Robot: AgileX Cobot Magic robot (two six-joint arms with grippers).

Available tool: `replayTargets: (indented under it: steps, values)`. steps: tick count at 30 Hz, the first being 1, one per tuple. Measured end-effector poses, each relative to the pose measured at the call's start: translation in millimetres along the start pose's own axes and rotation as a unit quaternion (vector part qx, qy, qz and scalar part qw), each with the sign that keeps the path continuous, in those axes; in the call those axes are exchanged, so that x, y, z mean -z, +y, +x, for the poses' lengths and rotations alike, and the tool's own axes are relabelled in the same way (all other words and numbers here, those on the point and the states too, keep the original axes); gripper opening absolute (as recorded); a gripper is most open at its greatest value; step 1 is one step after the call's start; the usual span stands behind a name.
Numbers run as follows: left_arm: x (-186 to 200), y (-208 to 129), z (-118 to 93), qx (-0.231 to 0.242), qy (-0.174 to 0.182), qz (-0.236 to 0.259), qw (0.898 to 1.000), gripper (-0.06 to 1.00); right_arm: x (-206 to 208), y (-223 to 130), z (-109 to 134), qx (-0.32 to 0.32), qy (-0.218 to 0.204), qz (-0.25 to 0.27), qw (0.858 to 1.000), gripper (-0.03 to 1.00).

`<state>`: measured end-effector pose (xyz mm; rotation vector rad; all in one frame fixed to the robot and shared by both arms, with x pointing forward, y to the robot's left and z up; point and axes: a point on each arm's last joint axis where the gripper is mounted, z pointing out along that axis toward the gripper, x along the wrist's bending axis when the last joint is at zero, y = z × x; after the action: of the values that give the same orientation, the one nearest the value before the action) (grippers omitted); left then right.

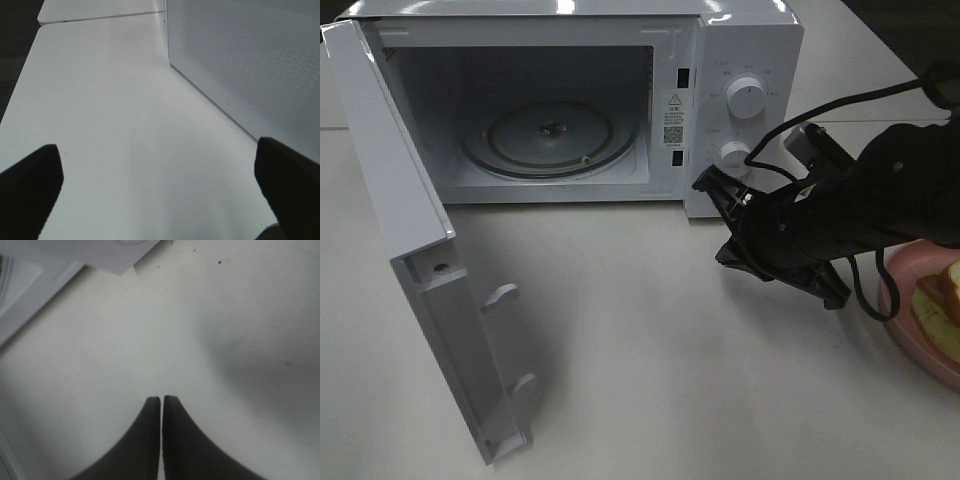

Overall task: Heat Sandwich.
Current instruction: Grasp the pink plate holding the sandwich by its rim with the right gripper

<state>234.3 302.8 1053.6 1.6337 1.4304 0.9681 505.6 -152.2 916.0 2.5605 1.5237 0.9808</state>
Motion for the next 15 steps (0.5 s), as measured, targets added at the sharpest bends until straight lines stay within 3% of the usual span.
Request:
replayTargets:
  steps: [3,5,7,9,12,13,15]
  values:
    - [0,0,0,0.000,0.000,0.000,1.000,0.99,4,-3,0,0.062,-0.004,0.020,0.998,0.05]
    - [0,0,0,0.000,0.000,0.000,1.000,0.99,11,-8,0,0.156,-0.006,0.051,0.986,0.06]
    - [0,0,0,0.000,0.000,0.000,1.000,0.99,12,-9,-1,0.186,-0.008,0.061,0.981,0.07]
    - [0,0,0,0.000,0.000,0.000,1.000,0.99,18,-15,-3,0.256,-0.013,0.098,0.962,0.07]
    - [0,0,0,0.000,0.000,0.000,1.000,0.99,22,-18,-5,0.293,-0.020,0.120,0.948,0.08]
    - [0,0,0,0.000,0.000,0.000,1.000,0.99,27,-19,-8,0.325,-0.028,0.137,0.935,0.09]
    - [0,0,0,0.000,0.000,0.000,1.000,0.99,32,-20,-11,0.351,-0.038,0.153,0.923,0.09]
